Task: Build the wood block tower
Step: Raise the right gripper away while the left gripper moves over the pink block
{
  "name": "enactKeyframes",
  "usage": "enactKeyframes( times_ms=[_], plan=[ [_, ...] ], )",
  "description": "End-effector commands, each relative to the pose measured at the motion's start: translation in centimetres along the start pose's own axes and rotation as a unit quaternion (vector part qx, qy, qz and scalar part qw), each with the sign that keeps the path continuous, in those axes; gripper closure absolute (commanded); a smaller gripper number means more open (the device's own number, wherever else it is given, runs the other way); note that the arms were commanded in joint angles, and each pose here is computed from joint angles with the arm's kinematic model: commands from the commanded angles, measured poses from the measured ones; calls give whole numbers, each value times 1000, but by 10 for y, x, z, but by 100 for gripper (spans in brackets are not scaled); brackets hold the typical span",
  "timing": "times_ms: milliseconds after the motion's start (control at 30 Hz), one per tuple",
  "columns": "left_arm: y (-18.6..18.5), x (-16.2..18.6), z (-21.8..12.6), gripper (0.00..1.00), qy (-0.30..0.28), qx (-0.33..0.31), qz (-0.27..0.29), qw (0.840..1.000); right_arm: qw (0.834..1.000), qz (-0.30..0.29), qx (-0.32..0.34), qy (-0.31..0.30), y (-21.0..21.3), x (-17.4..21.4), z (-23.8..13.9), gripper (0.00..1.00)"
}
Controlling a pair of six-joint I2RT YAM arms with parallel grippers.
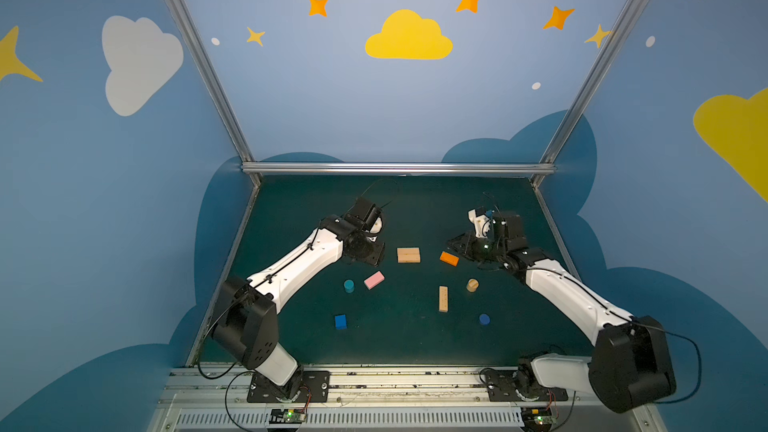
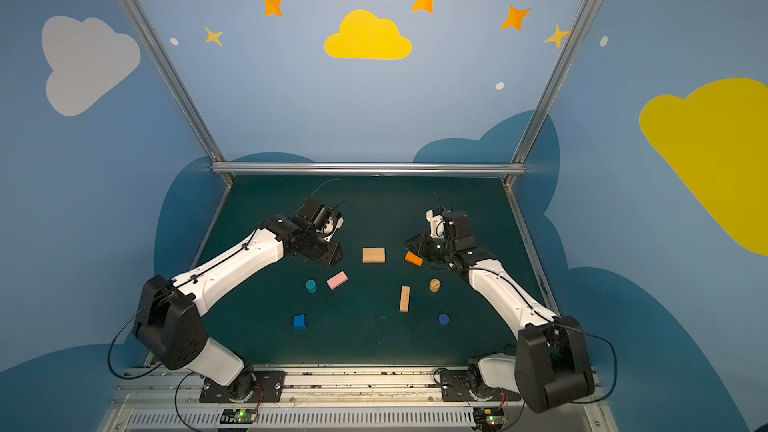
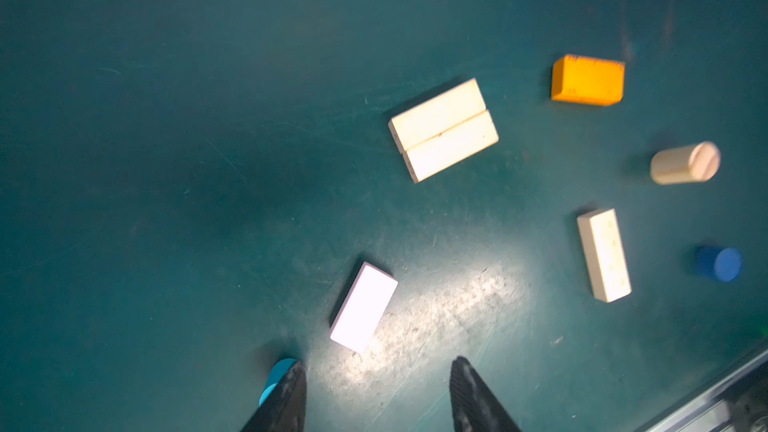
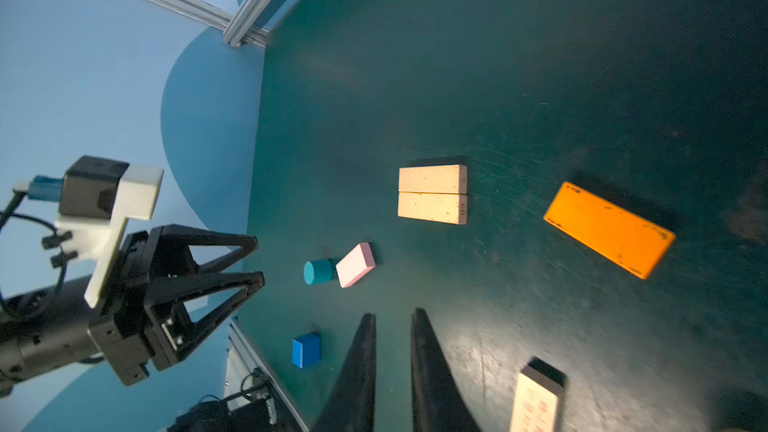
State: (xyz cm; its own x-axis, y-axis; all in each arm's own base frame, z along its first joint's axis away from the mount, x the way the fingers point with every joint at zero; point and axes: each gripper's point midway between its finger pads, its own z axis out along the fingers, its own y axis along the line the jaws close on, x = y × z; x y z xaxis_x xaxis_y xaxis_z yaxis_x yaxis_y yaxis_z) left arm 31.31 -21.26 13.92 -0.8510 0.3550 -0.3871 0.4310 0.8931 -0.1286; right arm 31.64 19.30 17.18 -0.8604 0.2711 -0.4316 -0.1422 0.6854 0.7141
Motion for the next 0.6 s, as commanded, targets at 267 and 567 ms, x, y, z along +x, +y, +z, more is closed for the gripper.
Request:
enactKeyframes(
  times_ms=[267, 567],
  plan=[
    [-18, 44, 33, 41, 123, -10, 123, 985, 999, 24, 43, -13, -37, 17, -22, 82],
    [-3, 56, 57, 38, 152, -53, 144, 976, 998, 40, 45, -13, -46, 18, -23, 78]
  ],
)
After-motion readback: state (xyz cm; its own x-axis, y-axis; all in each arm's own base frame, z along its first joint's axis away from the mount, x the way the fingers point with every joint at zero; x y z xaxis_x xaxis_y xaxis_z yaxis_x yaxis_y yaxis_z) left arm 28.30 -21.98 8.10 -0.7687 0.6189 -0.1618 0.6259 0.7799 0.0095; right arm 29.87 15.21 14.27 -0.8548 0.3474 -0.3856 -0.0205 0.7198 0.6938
